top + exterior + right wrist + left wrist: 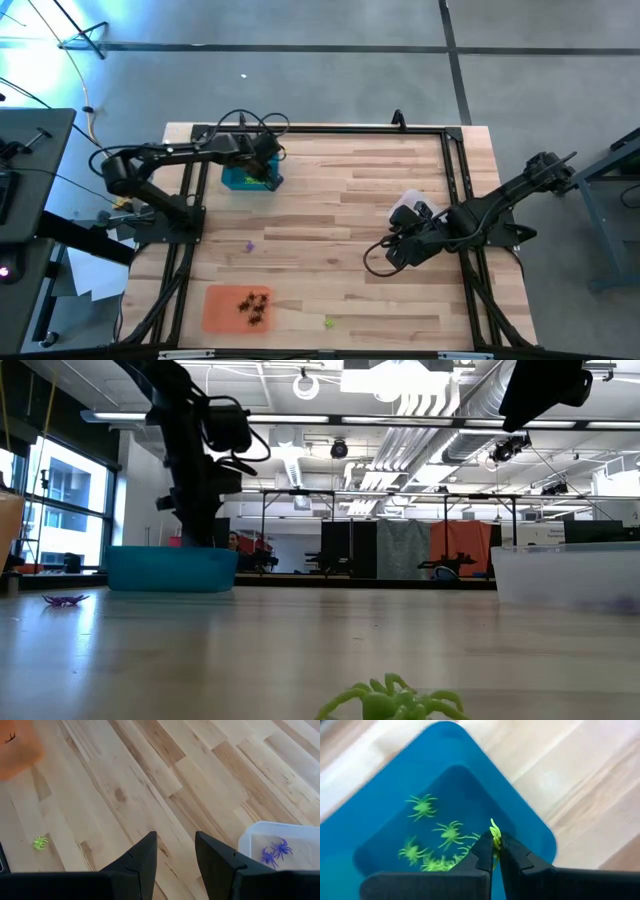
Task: Sort Halloween decoration
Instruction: Put the green spider toy into the blue bin, then put the violet spider toy into the transparent bin
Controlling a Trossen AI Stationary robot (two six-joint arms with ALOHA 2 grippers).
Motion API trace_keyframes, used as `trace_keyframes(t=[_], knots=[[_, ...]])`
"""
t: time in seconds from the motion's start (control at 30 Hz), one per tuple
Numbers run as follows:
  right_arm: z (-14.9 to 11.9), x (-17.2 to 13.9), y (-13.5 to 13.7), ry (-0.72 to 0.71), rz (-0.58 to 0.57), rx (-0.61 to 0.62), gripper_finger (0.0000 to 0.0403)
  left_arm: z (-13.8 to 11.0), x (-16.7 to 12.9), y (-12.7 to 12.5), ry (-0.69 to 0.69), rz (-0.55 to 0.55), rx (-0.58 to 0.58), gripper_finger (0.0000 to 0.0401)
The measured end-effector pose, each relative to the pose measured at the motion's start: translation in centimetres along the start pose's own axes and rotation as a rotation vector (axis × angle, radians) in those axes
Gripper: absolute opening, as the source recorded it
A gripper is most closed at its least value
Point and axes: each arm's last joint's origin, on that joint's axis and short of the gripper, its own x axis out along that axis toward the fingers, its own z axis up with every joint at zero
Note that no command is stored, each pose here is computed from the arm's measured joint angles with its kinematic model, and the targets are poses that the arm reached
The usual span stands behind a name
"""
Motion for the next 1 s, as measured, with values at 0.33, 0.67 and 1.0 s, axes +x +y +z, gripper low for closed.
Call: trace_keyframes(t=[0.33,0.67,1.0], knots=[[-0.01,0.02,0.01,0.000,-0.001,0.000,0.0130,-0.38,0.22,-0.19,0.041,0.007,0.087,0.0004],[-0.01,0.03,0.01,0.000,-0.001,0.000,0.0130,0.13,0.22,-0.11,-0.026,0.076,0.132,0.0093],[0.00,0.03,0.00,-0.003,-0.003,0.000,0.0130,0.30,0.18,-0.05,-0.056,0.102,0.022,0.0169]])
